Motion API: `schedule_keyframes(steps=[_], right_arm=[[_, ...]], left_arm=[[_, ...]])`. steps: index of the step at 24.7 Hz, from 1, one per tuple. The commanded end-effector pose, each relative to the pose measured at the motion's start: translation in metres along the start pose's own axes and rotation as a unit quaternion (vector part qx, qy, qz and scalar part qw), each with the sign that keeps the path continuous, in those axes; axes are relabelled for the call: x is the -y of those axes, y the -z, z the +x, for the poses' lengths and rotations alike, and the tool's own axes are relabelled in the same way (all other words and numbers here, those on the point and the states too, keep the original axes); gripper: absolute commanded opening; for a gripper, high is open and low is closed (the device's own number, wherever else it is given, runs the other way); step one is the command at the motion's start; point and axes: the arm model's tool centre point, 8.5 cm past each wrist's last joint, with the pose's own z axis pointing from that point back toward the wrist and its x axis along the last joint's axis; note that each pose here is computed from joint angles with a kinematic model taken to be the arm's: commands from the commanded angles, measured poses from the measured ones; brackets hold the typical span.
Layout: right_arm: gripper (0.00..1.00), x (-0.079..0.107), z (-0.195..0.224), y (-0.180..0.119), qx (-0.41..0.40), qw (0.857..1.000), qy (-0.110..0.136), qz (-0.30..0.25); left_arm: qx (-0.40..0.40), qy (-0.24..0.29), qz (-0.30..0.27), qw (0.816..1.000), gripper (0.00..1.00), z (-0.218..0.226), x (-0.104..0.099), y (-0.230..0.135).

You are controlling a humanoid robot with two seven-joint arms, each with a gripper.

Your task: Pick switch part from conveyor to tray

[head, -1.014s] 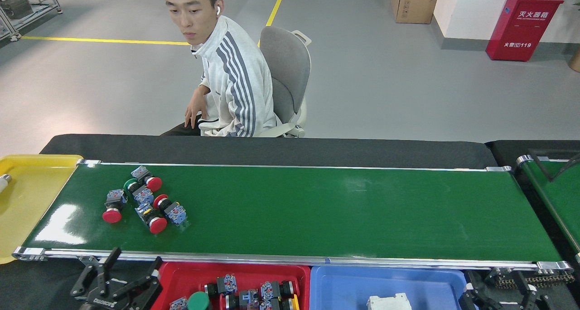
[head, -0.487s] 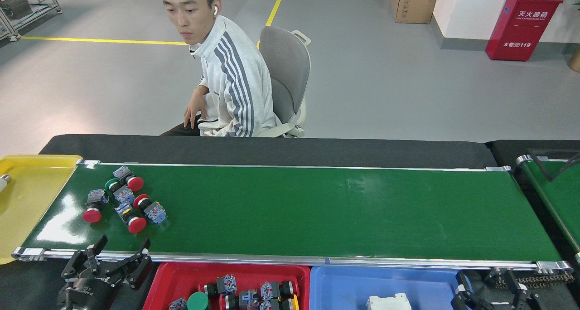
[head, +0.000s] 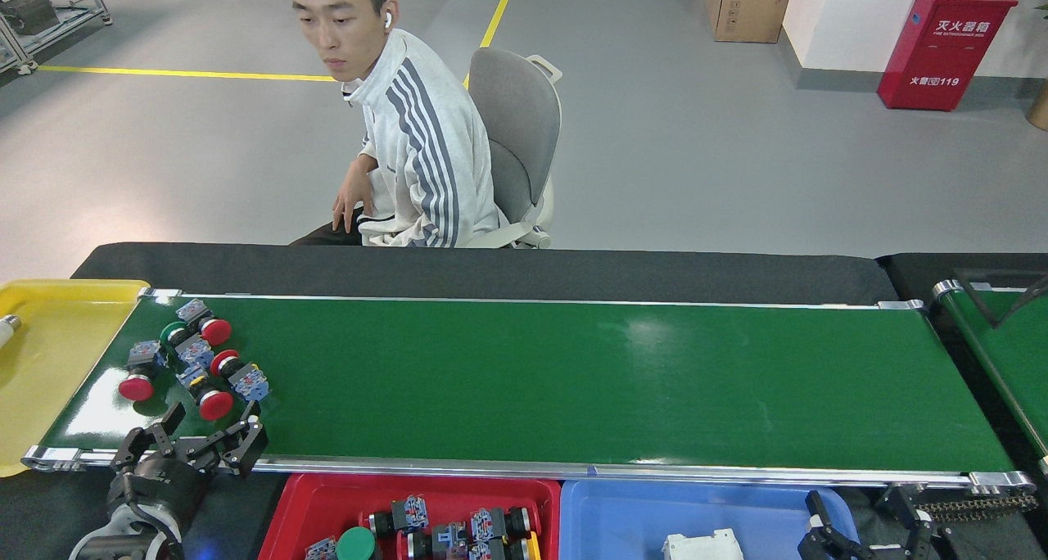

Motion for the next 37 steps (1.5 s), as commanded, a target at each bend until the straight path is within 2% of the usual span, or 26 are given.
schedule_keyframes(steps=[1,14,16,19,20,21,24,26,28,30,32,34,36,37], right_arm=[[0.98,0.005,0.002,0.001,0.003,1.0,-0.001,-0.009],[0.98,0.003,0.005,0.002,0.008,1.0,-0.001,-0.006],[0.98,0.003,0.004,0.002,0.007,1.0,-0.001,-0.006],[0.98,0.002,0.006,0.002,0.011,1.0,-0.001,-0.003],[0.98,0.001,0.01,0.002,0.015,1.0,0.001,-0.001],[0.98,0.001,0.01,0.003,0.015,1.0,0.002,-0.002],[0.98,0.0,0.011,0.003,0.016,1.0,0.003,-0.002],[0.98,0.0,0.011,0.002,0.015,1.0,0.003,-0.002],[0.98,0.0,0.011,0.002,0.015,1.0,0.003,-0.002],[0.98,0.0,0.011,0.002,0.013,1.0,0.005,-0.003],[0.98,0.0,0.011,0.002,0.013,1.0,0.005,-0.003],[0.98,0.0,0.011,0.002,0.013,1.0,0.005,-0.003],[0.98,0.0,0.011,0.002,0.014,1.0,0.005,-0.004],[0.98,0.001,0.011,0.002,0.015,1.0,0.006,-0.005]], left_arm=[[-0.008,0.003,0.006,1.0,1.0,-0.008,-0.008,0.005],[-0.05,-0.032,-0.026,0.998,1.0,-0.032,-0.026,0.066],[-0.072,-0.042,-0.031,0.996,0.97,-0.035,-0.026,0.075],[-0.104,-0.034,-0.011,0.994,0.71,-0.036,-0.034,0.085],[-0.104,-0.031,0.003,0.994,0.56,-0.032,-0.034,0.086],[-0.101,-0.031,0.013,0.994,0.47,-0.028,-0.034,0.087],[-0.082,-0.025,0.024,0.996,0.29,-0.014,-0.031,0.087],[-0.049,-0.013,0.026,0.998,0.25,0.001,-0.026,0.084],[0.008,-0.006,0.057,0.998,0.25,0.021,-0.038,0.076],[0.112,0.012,0.087,0.99,0.25,0.049,-0.041,0.049],[0.24,0.034,0.125,0.962,0.27,0.089,-0.046,0.002],[0.336,0.048,0.133,0.931,0.31,0.12,-0.036,-0.044],[0.396,0.056,0.116,0.909,0.55,0.144,-0.018,-0.086],[0.403,0.053,0.106,0.907,0.66,0.151,-0.011,-0.098]])
